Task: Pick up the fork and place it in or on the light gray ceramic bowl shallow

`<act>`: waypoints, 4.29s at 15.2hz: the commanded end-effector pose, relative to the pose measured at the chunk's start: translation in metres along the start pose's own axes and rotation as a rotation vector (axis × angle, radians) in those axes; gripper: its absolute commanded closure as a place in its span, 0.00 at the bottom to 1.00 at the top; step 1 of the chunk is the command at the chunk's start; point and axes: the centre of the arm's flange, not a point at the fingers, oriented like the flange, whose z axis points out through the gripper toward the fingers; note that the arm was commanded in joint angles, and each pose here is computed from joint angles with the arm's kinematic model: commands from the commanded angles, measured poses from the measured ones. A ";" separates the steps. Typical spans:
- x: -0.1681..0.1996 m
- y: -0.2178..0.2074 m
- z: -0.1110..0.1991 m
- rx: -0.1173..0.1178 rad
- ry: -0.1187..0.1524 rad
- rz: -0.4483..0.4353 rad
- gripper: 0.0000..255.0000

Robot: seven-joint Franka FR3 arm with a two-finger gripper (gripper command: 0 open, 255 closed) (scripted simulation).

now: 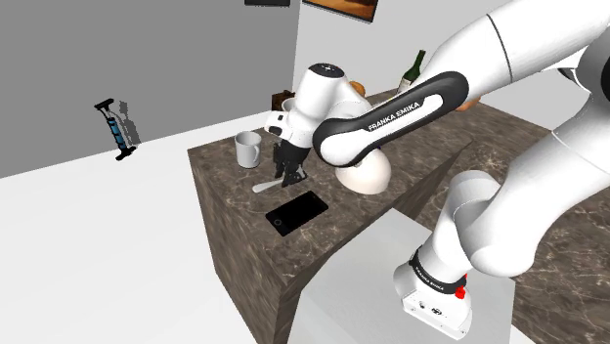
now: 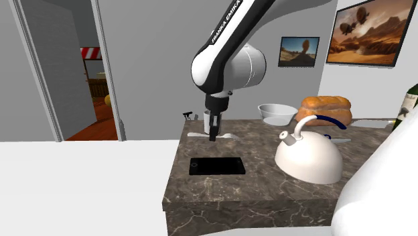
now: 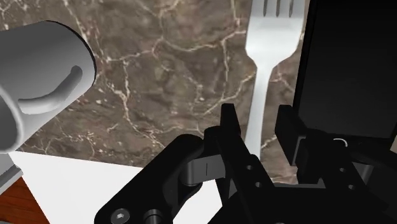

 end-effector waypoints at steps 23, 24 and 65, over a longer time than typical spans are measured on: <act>-0.036 0.066 -0.086 0.000 0.000 0.000 1.00; -0.045 0.075 -0.085 0.000 0.000 0.000 1.00; -0.338 0.354 0.013 0.000 0.000 0.000 1.00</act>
